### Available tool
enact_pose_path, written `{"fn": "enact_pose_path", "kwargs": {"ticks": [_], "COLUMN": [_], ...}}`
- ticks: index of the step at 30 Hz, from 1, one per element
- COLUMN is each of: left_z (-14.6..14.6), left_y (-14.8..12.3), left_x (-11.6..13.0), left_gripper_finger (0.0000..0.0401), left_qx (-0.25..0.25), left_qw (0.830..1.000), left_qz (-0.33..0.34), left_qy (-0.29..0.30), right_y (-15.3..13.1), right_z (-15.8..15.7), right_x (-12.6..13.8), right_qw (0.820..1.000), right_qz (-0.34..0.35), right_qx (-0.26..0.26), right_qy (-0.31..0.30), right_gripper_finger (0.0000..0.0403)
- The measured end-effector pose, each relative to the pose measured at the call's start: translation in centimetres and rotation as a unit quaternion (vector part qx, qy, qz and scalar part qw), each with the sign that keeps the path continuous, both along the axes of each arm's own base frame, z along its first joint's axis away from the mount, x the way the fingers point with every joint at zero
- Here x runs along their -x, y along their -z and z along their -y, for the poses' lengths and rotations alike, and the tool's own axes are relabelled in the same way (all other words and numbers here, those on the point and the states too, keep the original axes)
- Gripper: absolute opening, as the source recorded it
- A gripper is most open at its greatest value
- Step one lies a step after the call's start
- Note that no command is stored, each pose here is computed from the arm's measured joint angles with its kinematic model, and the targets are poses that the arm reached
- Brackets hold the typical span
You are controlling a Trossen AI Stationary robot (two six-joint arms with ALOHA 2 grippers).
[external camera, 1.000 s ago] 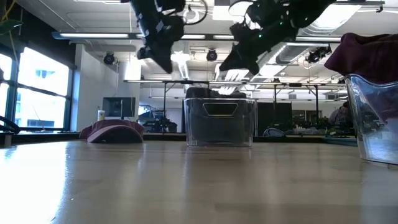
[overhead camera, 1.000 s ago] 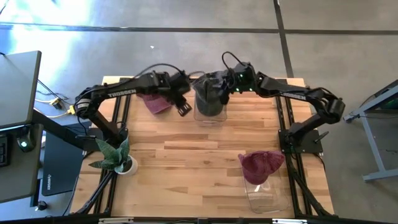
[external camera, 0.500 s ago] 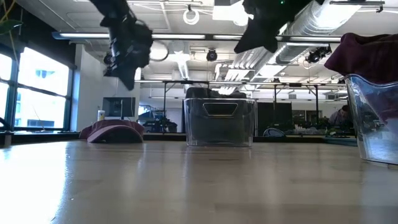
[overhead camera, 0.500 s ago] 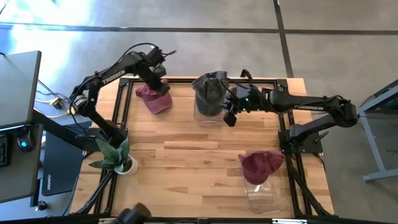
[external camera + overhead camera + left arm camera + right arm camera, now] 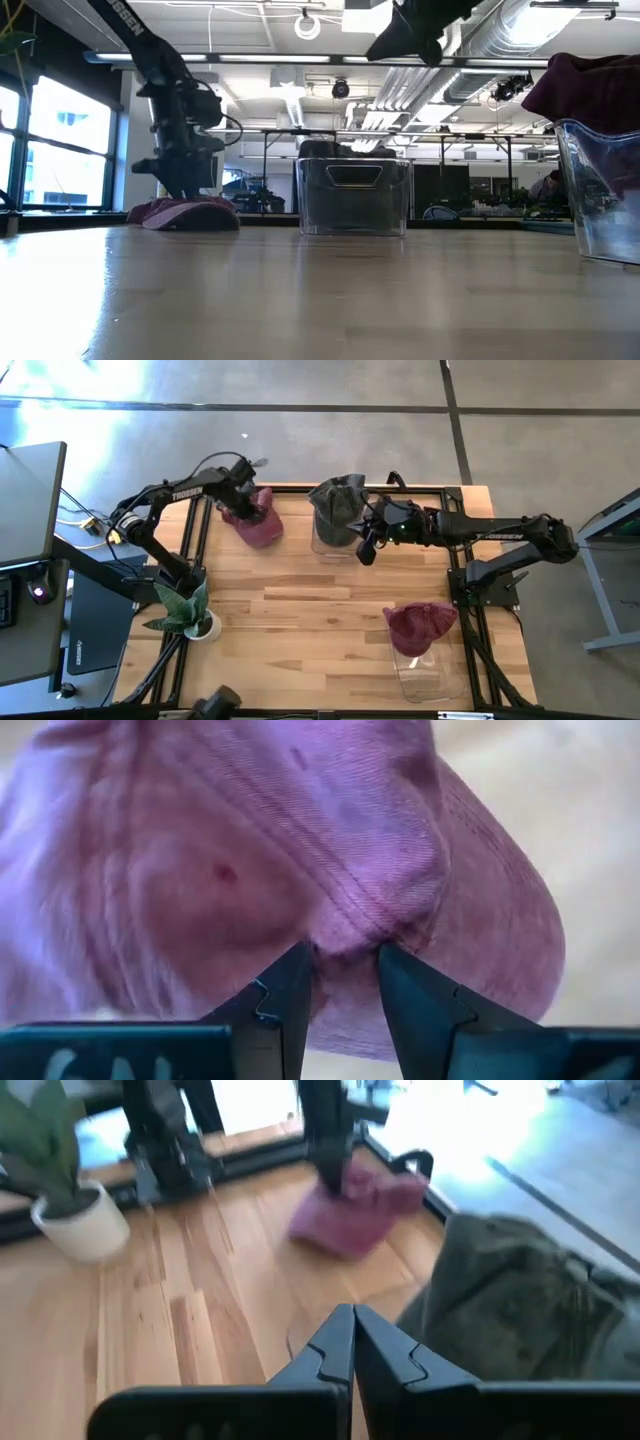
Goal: Pick & Place hat
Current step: Put the red cap into the bottom transparent bin
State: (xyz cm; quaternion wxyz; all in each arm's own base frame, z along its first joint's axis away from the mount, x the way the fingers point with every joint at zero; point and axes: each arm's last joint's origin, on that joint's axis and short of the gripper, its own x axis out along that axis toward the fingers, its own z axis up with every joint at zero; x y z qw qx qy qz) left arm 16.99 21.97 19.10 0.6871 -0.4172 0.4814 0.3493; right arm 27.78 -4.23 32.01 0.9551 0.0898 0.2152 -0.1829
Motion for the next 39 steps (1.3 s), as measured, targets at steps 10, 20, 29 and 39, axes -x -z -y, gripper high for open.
{"fn": "enact_pose_path", "kwargs": {"ticks": [10, 20, 29, 39], "left_z": [8.4, 12.1, 7.4, 7.0], "left_y": [-0.6, -5.5, -4.2, 0.7], "left_x": [-4.9, -5.1, -3.4, -3.7], "left_gripper_finger": [0.0114, 0.0115, 0.0164, 0.0226], "left_qx": [0.121, 0.033, -0.010, 0.030], "left_qw": [0.961, 0.973, 0.990, 0.993], "left_qz": [0.079, 0.094, 0.098, 0.032], "left_qy": [0.234, 0.208, 0.098, 0.112], "right_y": [-0.6, -0.6, -0.7, -0.6], "right_z": [0.3, 0.3, 0.3, 0.1], "right_x": [-0.3, -0.3, -0.3, -0.3], "right_qw": [0.999, 0.999, 0.999, 0.999], "right_qz": [0.034, 0.034, 0.038, 0.039], "right_qx": [0.008, 0.008, 0.008, 0.000], "right_qy": [0.008, 0.008, 0.007, -0.006], "right_gripper_finger": [0.0003, 0.0003, 0.0003, 0.0002]}}
